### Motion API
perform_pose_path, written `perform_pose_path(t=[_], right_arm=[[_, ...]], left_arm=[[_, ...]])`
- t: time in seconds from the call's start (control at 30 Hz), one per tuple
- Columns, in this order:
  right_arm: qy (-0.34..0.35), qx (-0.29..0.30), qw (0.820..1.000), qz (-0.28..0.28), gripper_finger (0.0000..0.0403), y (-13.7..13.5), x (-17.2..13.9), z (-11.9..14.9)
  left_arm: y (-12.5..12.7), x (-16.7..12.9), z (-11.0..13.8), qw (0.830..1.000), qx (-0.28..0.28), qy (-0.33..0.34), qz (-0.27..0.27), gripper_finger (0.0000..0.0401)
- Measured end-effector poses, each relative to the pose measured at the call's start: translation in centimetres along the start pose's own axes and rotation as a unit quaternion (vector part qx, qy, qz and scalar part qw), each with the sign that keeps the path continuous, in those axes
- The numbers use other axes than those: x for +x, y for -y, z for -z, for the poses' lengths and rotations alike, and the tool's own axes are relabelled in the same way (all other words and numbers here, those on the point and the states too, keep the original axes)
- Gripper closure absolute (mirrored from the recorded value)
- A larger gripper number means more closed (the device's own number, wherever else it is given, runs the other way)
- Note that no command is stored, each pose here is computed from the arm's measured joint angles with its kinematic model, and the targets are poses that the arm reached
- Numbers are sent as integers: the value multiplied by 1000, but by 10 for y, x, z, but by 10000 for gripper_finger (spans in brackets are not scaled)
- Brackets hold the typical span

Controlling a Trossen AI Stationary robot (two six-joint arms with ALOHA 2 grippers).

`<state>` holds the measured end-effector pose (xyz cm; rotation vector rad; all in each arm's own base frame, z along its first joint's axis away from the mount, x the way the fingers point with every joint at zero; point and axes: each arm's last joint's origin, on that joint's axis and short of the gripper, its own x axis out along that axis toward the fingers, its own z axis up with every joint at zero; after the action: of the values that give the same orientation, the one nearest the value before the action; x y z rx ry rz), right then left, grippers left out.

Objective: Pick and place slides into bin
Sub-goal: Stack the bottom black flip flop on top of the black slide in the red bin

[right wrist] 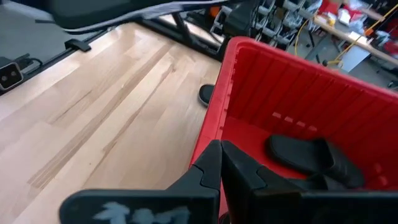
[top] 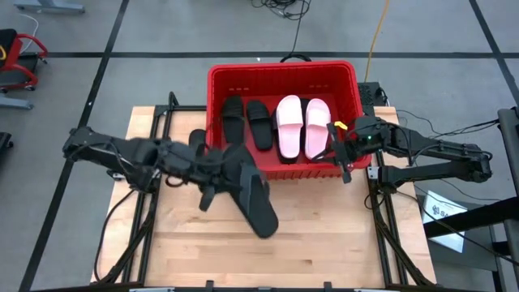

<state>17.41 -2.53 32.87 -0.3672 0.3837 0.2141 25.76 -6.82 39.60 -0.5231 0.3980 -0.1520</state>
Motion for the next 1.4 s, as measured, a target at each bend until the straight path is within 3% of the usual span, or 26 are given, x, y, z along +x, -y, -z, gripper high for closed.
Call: perform_pose_path(t=[0.33, 0.67, 0.8, 0.97, 1.17, 1.4], right_arm=[[9, -20, 1000, 5, 403, 1, 0, -2], [12, -36, 999, 10, 403, 1, 0, -3], [-2, -38, 999, 39, 403, 3, 0, -2], [-12, -44, 997, 56, 403, 4, 0, -2], [-12, -45, 997, 56, 403, 4, 0, -2], [-24, -45, 995, 84, 403, 6, -1, -1]], left_arm=[[-26, -41, -55, 993, 90, 15, -81, 401], [-78, -64, -82, 976, 146, 25, -163, 401], [-106, -69, -89, 969, 159, 9, -190, 401], [-136, -72, -95, 970, 176, -17, -164, 401], [-176, -62, -82, 971, 148, -120, -148, 401], [-209, -40, -71, 965, 147, -190, -107, 401]])
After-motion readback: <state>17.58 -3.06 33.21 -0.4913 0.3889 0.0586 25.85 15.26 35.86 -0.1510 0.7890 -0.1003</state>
